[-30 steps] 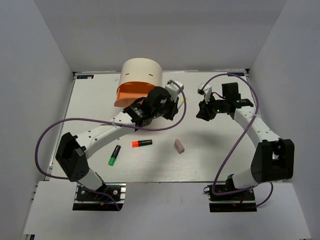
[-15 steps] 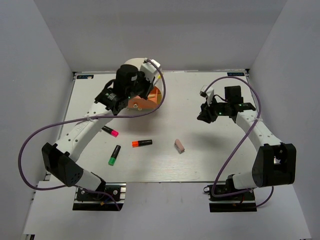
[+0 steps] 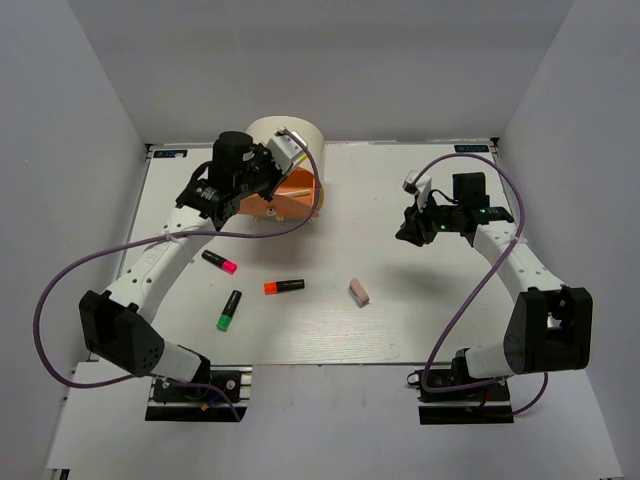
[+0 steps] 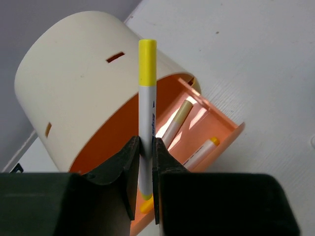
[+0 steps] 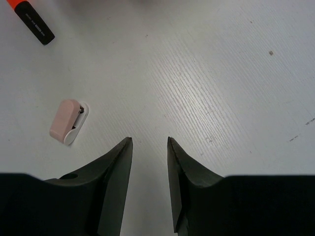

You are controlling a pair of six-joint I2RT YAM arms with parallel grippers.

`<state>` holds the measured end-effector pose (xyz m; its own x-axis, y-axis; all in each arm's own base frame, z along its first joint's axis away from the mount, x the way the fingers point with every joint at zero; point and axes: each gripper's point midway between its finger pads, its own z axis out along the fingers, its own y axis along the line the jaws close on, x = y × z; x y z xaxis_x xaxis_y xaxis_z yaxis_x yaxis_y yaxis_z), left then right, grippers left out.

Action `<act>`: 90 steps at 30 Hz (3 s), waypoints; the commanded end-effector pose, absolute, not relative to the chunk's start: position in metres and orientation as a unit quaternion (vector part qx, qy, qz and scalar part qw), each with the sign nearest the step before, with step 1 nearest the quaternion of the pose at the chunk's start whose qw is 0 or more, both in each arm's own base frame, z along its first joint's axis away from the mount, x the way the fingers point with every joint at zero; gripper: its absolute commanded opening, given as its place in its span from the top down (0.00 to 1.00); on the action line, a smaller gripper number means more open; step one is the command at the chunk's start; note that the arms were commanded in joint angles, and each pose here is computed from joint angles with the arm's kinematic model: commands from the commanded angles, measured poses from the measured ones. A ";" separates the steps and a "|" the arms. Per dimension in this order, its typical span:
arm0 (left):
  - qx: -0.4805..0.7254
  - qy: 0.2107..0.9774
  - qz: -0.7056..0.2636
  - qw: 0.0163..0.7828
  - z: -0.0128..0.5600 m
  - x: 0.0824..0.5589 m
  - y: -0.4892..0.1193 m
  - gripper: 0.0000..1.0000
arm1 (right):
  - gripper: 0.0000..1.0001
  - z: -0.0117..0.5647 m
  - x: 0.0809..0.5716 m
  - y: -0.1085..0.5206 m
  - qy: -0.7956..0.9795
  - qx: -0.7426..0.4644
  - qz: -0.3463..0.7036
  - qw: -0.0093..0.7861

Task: Sort the stationery into containers
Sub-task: Place the pen in the drawer, then close the drawer in the storage box.

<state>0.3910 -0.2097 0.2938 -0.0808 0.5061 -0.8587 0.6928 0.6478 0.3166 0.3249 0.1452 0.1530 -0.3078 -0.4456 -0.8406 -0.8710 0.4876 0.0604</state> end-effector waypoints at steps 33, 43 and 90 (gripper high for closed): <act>0.381 0.701 -0.058 0.600 0.314 0.393 -0.169 0.66 | 0.53 0.167 0.332 0.150 0.749 -0.431 0.274 0.423; 0.285 0.675 -0.053 0.679 0.375 0.390 -0.153 0.34 | 0.50 0.169 0.328 0.153 0.737 -0.450 0.277 0.420; 0.013 0.820 -0.298 0.489 0.221 0.334 -0.181 0.51 | 0.79 0.231 0.299 0.264 0.596 -0.592 0.353 0.412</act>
<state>0.3213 -0.1835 0.1964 -0.5904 -0.2318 -0.7731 0.3044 0.8232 -0.4793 0.3010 0.2638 0.2205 0.0156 -0.4338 -0.9009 -0.9982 0.0458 -0.0393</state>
